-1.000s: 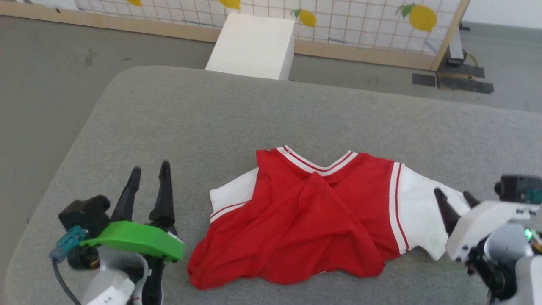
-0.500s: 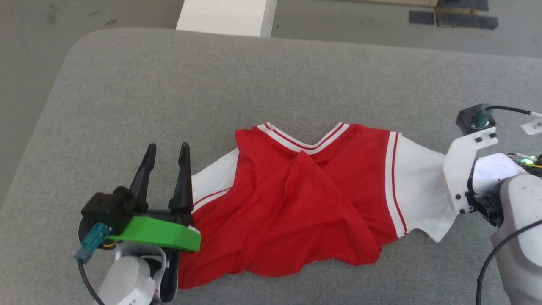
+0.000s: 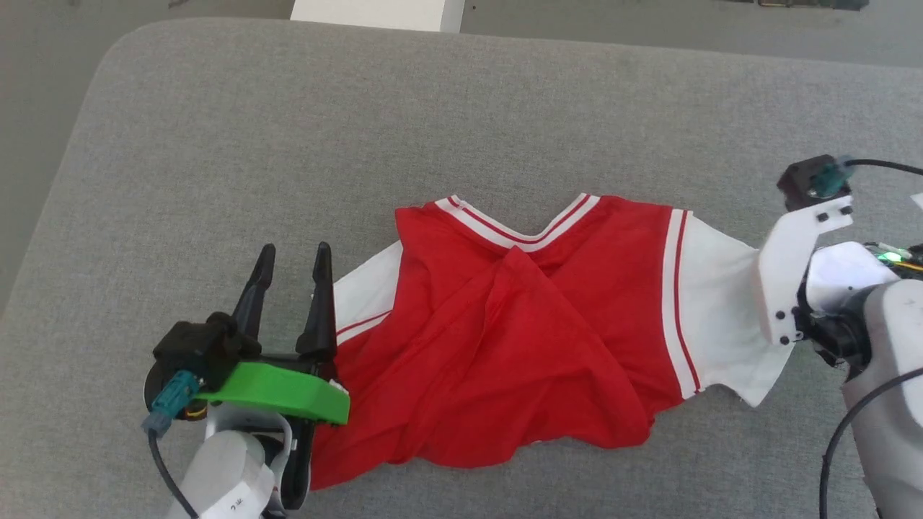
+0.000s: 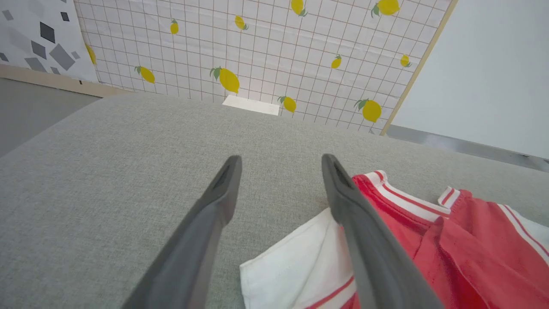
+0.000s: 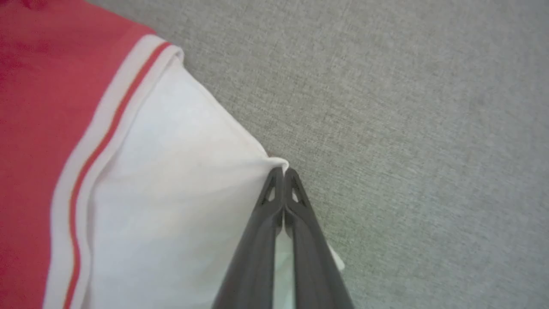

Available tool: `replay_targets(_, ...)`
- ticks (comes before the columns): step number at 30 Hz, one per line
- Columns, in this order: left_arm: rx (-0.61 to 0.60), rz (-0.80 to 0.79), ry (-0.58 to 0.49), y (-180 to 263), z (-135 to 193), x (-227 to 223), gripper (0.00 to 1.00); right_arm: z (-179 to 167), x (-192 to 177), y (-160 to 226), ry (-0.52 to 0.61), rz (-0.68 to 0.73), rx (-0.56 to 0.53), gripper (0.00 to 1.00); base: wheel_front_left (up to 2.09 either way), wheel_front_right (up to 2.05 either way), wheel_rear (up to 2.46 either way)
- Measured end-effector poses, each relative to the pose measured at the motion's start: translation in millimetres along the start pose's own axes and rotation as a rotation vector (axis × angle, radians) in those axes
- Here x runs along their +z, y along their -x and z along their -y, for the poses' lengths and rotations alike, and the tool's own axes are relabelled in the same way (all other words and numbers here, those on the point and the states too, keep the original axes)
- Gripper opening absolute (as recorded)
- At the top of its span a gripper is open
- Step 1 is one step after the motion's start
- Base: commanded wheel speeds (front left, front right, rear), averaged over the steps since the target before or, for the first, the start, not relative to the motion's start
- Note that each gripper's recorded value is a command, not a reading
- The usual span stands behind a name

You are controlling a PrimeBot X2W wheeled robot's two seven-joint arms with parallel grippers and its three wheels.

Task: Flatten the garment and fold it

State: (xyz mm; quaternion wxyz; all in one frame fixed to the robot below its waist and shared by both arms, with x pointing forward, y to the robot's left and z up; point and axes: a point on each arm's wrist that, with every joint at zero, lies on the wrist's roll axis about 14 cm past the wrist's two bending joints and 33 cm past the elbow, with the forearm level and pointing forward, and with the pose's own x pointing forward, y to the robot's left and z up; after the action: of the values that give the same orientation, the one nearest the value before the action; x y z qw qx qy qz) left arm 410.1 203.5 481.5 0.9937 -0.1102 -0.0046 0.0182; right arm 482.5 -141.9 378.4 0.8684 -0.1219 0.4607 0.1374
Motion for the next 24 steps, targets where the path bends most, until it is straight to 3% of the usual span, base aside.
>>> replay_targets(6, -0.069, -0.126, -0.024, -13.0, 12.3, -6.1, 1.0, 19.0, 10.3, 25.5, -0.108, 0.135, -0.034, 0.0, 0.0, 0.0, 0.0)
replay_targets(10, -0.082, -0.365, -0.07, -24.5, 10.1, -33.6, 1.0, 15.7, 4.5, 35.7, -0.12, 0.155, -0.033, 0.0, 0.0, 0.0, 0.0)
replay_targets(15, -0.141, -0.719, -0.208, -19.6, 10.5, -78.1, 1.0, 10.1, -0.6, 40.3, -0.121, 0.157, -0.025, 0.0, 0.0, 0.0, 0.0)
replay_targets(22, -0.201, -0.961, -0.366, -14.0, 10.3, -109.1, 1.0, 9.1, -1.2, 41.6, -0.103, 0.163, -0.023, 0.0, 0.0, 0.0, 0.0)
replay_targets(23, -0.204, -0.977, -0.369, -13.7, 10.2, -111.3, 0.7, 8.9, -1.4, 42.0, -0.101, 0.164, -0.023, 0.0, 0.0, 0.0, 0.0)
replay_targets(24, -0.207, -0.994, -0.362, -13.1, 11.1, -113.6, 0.19, 8.9, -1.6, 42.8, -0.1, 0.166, -0.021, 0.0, 0.0, 0.0, 0.0)
